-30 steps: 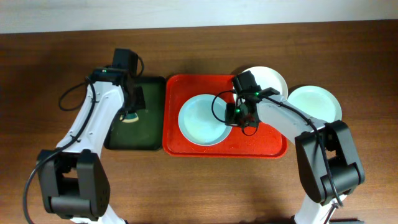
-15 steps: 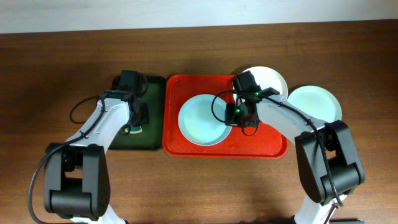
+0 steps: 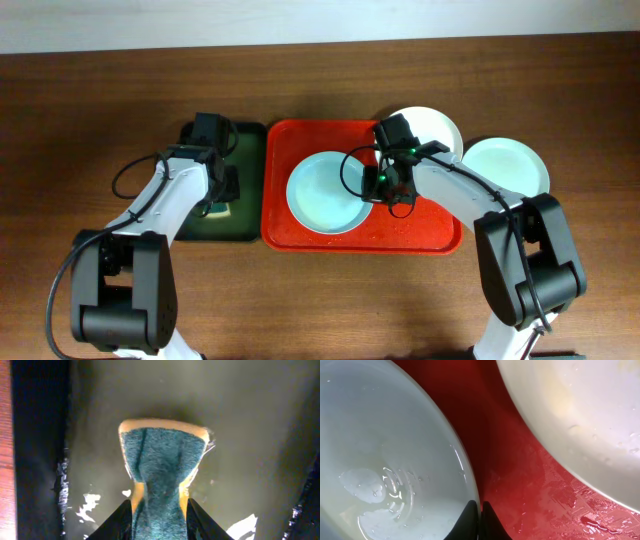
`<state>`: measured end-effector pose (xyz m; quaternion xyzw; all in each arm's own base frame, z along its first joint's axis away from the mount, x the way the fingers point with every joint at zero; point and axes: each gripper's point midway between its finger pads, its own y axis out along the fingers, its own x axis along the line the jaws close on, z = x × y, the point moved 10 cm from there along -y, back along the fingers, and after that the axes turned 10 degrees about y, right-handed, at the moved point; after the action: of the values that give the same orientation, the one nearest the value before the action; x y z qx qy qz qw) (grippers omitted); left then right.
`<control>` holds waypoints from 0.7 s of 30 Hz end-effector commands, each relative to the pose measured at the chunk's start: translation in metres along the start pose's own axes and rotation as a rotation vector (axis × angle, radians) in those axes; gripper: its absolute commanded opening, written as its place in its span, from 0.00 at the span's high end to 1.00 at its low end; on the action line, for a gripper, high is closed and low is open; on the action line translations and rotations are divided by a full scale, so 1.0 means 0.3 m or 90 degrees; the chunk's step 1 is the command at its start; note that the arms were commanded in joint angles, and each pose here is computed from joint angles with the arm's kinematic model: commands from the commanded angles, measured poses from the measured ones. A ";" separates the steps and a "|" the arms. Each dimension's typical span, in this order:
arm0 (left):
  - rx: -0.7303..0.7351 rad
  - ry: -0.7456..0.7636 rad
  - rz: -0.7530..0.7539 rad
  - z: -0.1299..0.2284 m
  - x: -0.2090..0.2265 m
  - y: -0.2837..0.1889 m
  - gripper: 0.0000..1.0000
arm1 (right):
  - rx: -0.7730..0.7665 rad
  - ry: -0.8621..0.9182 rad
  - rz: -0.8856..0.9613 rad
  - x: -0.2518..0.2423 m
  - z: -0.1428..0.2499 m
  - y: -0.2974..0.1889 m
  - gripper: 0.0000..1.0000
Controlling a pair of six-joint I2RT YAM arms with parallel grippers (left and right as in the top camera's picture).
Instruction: Clean dirty plates on tray and stack at the side
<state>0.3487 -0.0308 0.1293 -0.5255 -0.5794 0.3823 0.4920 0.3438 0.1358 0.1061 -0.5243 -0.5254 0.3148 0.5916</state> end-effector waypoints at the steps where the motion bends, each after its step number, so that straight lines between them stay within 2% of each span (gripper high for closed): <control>1: -0.025 -0.013 0.053 -0.046 0.012 -0.033 0.70 | 0.005 -0.002 0.001 0.003 0.005 0.011 0.96; 3: -0.053 -0.033 0.052 -0.099 0.052 -0.081 0.67 | 0.005 -0.002 0.002 0.003 0.004 0.011 0.95; 5: -0.073 -0.052 0.048 -0.140 0.093 -0.127 0.57 | 0.005 -0.002 0.002 0.003 0.005 0.011 0.95; 6: -0.079 -0.061 0.049 -0.152 0.112 -0.140 0.44 | 0.005 -0.002 0.001 0.003 0.005 0.011 0.95; 7: -0.084 -0.067 0.061 -0.159 0.121 -0.148 0.25 | 0.005 -0.002 0.001 0.003 0.005 0.011 0.95; 8: -0.089 -0.075 0.095 -0.164 0.130 -0.151 0.01 | 0.004 -0.002 0.001 0.004 0.004 0.011 0.95; 9: -0.090 -0.083 0.118 -0.164 0.141 -0.150 0.01 | 0.003 -0.002 0.000 0.004 0.003 0.011 0.95; 21: -0.089 -0.088 0.119 -0.163 0.152 -0.148 0.01 | -0.013 -0.003 0.036 -0.024 0.012 0.029 0.89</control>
<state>0.3855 0.0035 0.1850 -0.5739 -0.5880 0.4243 0.3806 0.3435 0.1330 0.1020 -0.5380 -0.5229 0.3158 0.5808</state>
